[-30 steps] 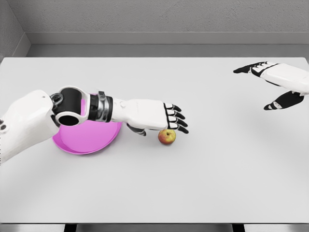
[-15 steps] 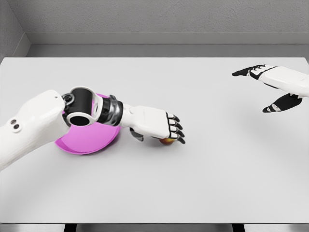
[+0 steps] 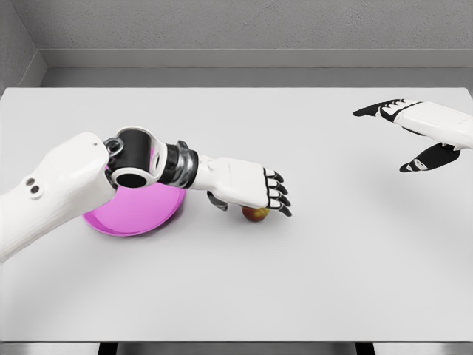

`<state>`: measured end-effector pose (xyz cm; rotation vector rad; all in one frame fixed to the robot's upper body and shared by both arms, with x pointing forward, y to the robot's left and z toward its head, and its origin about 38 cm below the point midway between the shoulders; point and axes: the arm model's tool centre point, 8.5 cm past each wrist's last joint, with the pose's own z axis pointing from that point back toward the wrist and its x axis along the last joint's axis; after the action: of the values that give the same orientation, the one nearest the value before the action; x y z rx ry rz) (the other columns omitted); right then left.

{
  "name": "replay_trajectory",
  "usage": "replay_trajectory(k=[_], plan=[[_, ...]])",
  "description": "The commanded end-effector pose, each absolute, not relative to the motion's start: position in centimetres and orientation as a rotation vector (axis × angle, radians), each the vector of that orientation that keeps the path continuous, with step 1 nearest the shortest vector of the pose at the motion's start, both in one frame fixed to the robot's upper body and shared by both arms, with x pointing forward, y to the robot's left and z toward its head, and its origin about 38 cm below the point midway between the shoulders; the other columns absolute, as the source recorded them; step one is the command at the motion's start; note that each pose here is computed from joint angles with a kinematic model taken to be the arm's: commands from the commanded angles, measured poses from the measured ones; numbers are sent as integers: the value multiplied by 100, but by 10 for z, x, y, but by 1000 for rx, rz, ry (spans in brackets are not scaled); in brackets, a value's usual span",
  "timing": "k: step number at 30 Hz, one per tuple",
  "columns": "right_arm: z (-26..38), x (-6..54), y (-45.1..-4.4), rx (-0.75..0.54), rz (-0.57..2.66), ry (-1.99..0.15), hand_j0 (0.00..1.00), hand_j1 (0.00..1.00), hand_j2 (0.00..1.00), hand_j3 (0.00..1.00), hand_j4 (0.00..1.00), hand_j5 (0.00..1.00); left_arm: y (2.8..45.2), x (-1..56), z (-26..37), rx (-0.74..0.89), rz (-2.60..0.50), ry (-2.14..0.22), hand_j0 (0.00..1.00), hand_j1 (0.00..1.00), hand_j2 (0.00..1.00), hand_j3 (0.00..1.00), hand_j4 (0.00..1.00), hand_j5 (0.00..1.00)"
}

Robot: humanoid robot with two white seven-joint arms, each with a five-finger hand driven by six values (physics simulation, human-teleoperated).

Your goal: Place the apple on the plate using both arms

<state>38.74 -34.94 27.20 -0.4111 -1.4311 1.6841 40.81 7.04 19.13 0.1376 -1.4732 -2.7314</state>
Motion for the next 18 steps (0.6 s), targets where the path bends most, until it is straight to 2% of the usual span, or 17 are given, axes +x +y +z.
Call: replay_trajectory(k=[1,15,16,17,18], plan=[[272,387,-349,-409,1681,-1433,100,100,100,100,100,100,71,408,189,145,-2751,-1443,100,100,100,100,100,100],[269,387,-349,-401,1686,-1423,100,100,100,100,100,100,67,415,176,162,-2766,-1382,100,100,100,100,100,100],[269,387,-349,-401,1686,-1423,100,100,100,100,100,100,66,415,176,162,-2768,-1383,97,97,97,97,97,97],[269,387,-349,-401,1686,-1423,100,100,100,100,100,100,67,415,176,163,-2767,-1381,89,89,89,89,89,89],[269,387,-349,-401,1686,-1423,100,100,100,100,100,100,67,415,175,161,-2767,-1381,76,76,76,76,76,76]])
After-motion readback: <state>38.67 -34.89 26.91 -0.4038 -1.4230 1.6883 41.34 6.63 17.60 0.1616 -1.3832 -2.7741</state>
